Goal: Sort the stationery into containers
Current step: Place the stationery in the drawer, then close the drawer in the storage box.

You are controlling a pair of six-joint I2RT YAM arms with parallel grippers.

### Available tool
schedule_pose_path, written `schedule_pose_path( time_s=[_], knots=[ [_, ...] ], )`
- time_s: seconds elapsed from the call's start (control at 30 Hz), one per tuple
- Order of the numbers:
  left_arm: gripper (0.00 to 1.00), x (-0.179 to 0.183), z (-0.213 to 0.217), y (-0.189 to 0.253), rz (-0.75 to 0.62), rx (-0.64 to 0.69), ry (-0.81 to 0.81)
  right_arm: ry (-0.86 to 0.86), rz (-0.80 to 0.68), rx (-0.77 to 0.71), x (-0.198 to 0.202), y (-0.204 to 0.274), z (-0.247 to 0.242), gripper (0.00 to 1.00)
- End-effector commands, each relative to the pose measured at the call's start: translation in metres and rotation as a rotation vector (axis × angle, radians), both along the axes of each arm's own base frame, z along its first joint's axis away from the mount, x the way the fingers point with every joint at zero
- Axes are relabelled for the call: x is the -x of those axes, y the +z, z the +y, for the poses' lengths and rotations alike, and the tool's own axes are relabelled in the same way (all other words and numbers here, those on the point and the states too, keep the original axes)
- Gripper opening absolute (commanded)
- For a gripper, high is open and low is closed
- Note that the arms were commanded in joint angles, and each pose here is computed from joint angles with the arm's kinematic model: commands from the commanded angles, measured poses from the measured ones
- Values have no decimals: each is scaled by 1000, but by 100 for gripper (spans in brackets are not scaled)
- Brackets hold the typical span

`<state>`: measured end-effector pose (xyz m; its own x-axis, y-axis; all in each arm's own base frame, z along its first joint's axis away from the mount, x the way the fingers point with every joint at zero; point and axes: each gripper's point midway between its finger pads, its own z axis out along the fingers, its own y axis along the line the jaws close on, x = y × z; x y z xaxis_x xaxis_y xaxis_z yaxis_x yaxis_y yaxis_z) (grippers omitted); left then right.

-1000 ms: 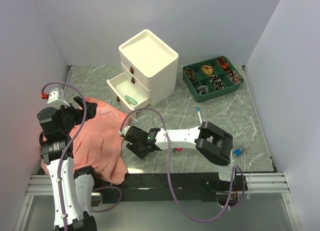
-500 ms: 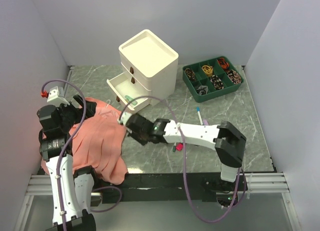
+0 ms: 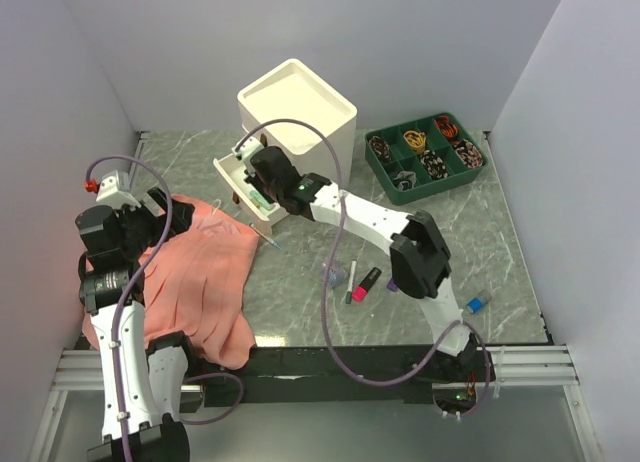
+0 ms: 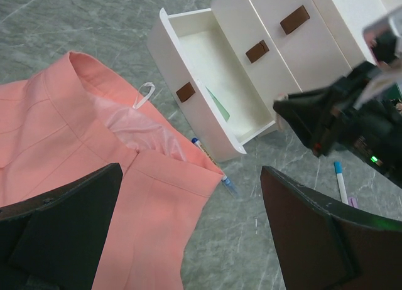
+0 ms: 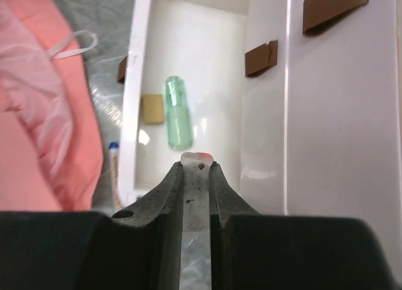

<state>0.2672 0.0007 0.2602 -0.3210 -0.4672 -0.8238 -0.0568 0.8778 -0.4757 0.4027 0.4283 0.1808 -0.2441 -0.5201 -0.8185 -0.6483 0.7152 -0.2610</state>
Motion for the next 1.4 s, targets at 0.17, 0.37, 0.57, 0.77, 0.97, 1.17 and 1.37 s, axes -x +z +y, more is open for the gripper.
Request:
schedule_pose_path(
  time_s=[0.17,0.37,0.57,0.77,0.97,1.17,1.37],
  knots=[
    [99,-5,-1,6,-28,-15,-21,-4,-106,-76,-38,23,34,0],
    [100,-11,-1,7,-24,-13,-36,-8,-94,-63,-41,12,37,31],
    [99,-22,-3,1,-11,23,-54,36,-73,-107,-23,44,31,59],
    [100,-44,-8,-9,4,135,-80,109,-114,-270,5,142,5,58],
    [3,-73,-7,-50,66,341,-39,91,-338,-429,-17,239,-49,2],
    [1,-98,-13,-75,107,459,-84,-18,-452,-390,-72,237,-63,0],
    [1,-129,-5,-99,165,494,-87,-36,-452,-343,-99,206,-50,0]
  ],
)
